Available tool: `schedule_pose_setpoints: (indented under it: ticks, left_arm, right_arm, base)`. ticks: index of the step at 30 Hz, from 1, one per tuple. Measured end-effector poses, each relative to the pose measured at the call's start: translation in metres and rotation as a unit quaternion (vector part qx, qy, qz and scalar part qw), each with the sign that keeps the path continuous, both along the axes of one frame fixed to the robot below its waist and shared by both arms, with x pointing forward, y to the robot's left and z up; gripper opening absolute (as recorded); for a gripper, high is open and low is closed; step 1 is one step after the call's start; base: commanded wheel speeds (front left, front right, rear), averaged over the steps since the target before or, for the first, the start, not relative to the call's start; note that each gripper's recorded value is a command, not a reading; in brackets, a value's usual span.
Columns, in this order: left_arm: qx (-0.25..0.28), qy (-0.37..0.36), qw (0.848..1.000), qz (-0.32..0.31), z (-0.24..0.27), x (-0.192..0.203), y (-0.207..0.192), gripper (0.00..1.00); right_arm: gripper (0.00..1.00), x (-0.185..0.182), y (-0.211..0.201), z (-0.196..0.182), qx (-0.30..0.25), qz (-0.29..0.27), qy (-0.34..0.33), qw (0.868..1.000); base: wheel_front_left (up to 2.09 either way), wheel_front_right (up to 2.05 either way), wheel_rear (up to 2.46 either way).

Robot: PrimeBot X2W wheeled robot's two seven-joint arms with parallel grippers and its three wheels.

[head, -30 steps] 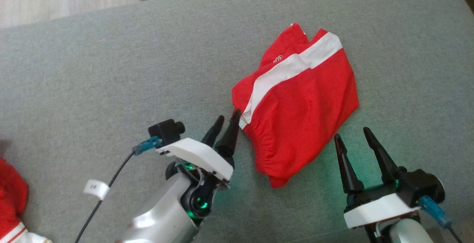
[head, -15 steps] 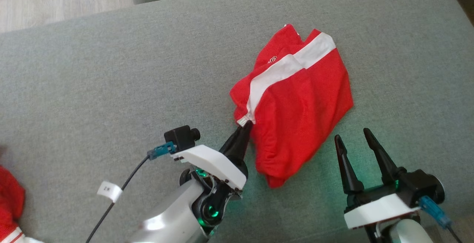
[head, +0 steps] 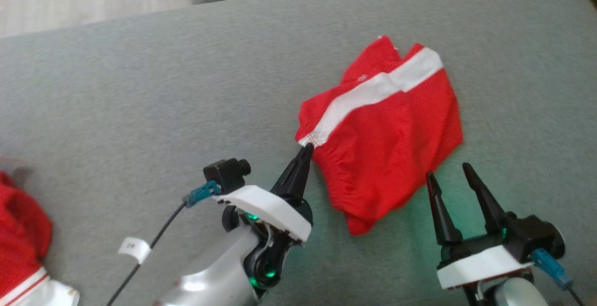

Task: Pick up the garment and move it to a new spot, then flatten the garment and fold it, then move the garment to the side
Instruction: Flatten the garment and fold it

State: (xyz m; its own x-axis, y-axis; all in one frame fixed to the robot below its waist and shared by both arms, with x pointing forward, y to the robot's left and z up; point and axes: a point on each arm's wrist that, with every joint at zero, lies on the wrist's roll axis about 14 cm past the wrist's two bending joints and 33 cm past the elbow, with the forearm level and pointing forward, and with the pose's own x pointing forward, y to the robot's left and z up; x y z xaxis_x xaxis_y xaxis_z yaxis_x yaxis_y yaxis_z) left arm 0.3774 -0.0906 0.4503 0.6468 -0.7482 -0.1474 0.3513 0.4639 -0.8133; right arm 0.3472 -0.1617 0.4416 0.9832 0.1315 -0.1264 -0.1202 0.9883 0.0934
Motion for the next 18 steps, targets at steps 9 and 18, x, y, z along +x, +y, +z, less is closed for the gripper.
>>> schedule_pose_setpoints:
  ticks: [9,18]
  left_arm:
    - [0.019,-0.047,0.999,0.013,0.013,-0.014,0.05,0.0]
    - [0.078,-0.036,0.995,0.044,-0.005,-0.03,0.116,0.0]
  right_arm:
    - [1.0,0.014,0.026,0.012,0.008,0.042,-0.022,0.999]
    - [1.0,0.036,0.031,-0.002,0.004,0.074,-0.001,0.997]
  base:
    - [0.0,0.0,0.0]
    - [0.0,0.0,0.0]
